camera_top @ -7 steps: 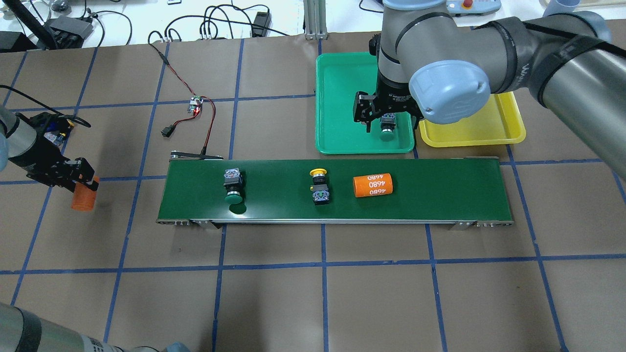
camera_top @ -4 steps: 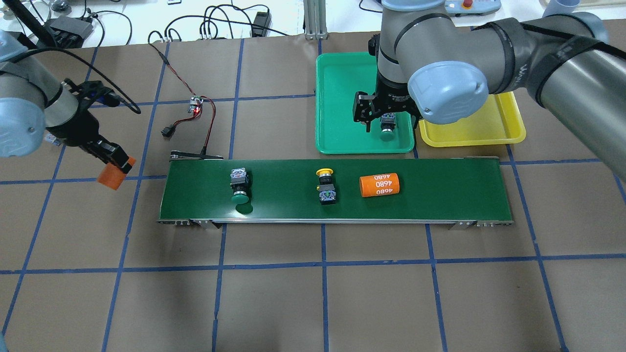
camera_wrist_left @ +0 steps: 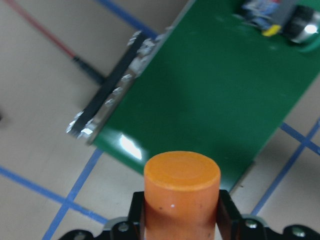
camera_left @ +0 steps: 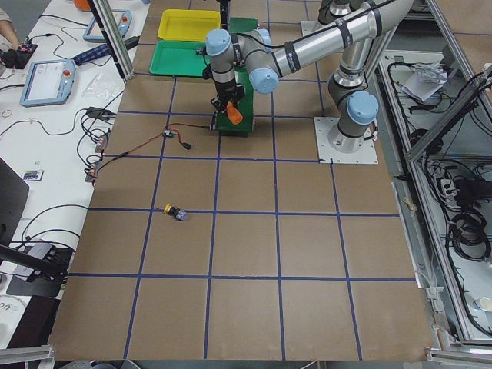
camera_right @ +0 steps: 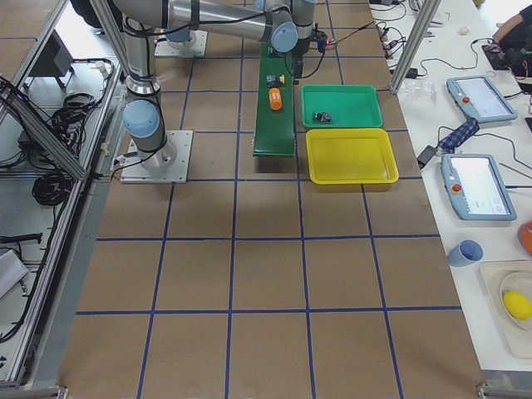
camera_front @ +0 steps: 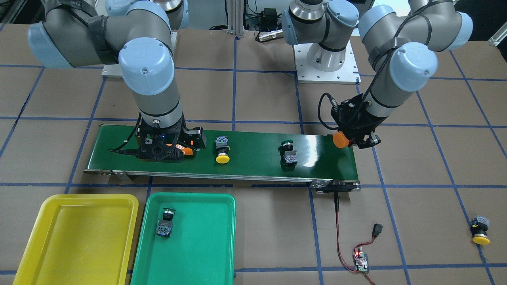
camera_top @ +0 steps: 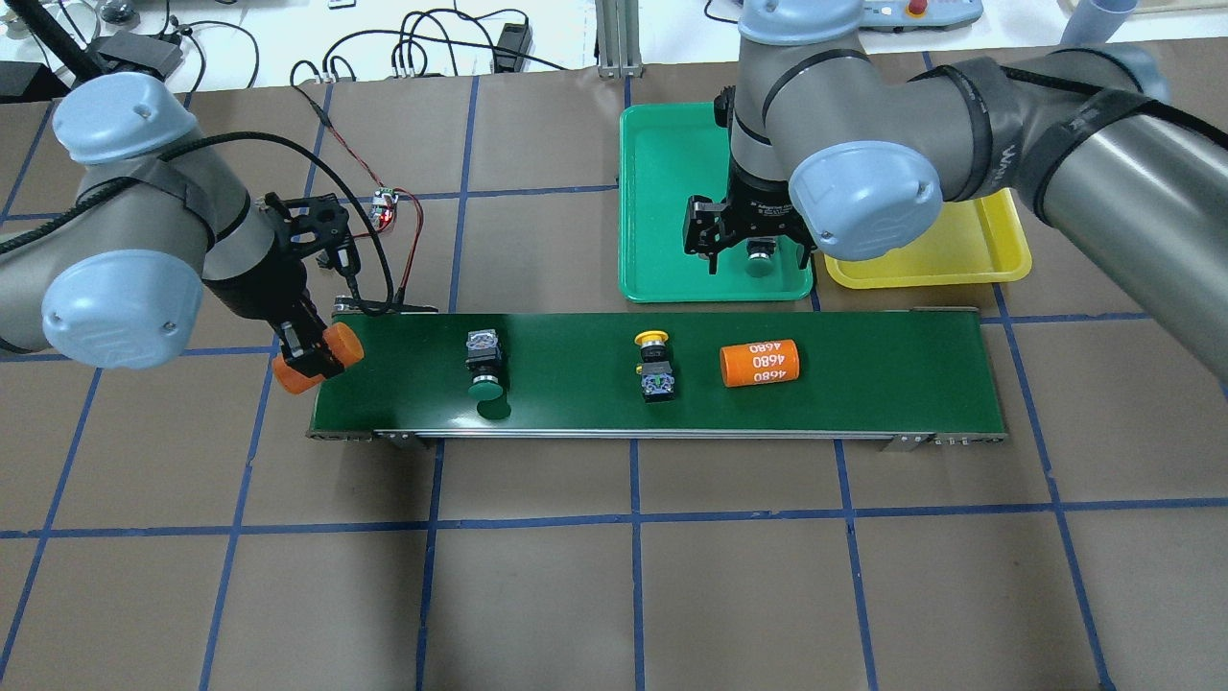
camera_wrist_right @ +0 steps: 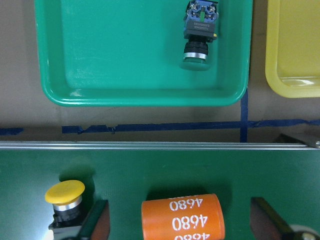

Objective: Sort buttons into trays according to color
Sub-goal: 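Place the orange cylinder on the belt while the right gripper lowers toward the yellow button, then grasp the yellow button on the belt with the right gripper while the left withdraws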

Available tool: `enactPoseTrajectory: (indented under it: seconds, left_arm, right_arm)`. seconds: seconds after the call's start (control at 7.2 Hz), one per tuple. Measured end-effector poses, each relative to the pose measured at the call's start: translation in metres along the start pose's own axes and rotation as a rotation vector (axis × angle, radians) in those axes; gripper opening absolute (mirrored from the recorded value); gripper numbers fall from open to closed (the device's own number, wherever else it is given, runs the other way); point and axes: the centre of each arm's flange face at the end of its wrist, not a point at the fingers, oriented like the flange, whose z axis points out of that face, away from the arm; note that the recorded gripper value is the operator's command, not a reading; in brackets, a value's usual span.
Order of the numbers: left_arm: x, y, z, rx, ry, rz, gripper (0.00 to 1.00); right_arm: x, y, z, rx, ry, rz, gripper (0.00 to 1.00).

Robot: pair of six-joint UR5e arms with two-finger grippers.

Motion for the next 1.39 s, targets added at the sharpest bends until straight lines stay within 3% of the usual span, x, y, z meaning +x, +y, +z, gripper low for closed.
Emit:
enactPoseTrajectory:
  seconds: [0.14,0.28,0.42,0.83,1.11,1.25,1.39]
  left_arm:
    - [0.01,-0.011,0.009,-0.002,-0.006,0.047,0.25]
    - [0.013,-0.025,0.017,0.002,-0.032,0.083,0.69]
    - [0.017,-0.037,0.023,0.005,-0.053,0.109,0.96]
    - [0.022,-0.047,0.028,0.014,-0.089,0.141,1.0]
    - [-0.005,-0.018,-0.001,0.036,-0.149,0.107,1.0]
    - [-0.044,0.03,-0.018,0.051,-0.173,-0.013,1.0]
    - [-0.09,0.085,-0.029,0.068,-0.19,-0.185,1.0]
  right_arm:
    - [-0.008,0.004,0.008,0.011,-0.004,0.003,1.0]
    - [-0.021,0.009,0.017,0.022,-0.008,-0.002,1.0]
    - [-0.037,0.013,0.028,0.024,-0.008,-0.01,1.0]
    - [-0.066,0.025,0.06,-0.01,0.008,-0.02,1.0]
    - [-0.066,0.036,0.079,-0.049,0.021,-0.023,0.97]
    - [-0.065,0.04,0.089,-0.071,0.029,-0.025,0.56]
    - [-0.064,0.044,0.1,-0.09,0.036,-0.025,0.06]
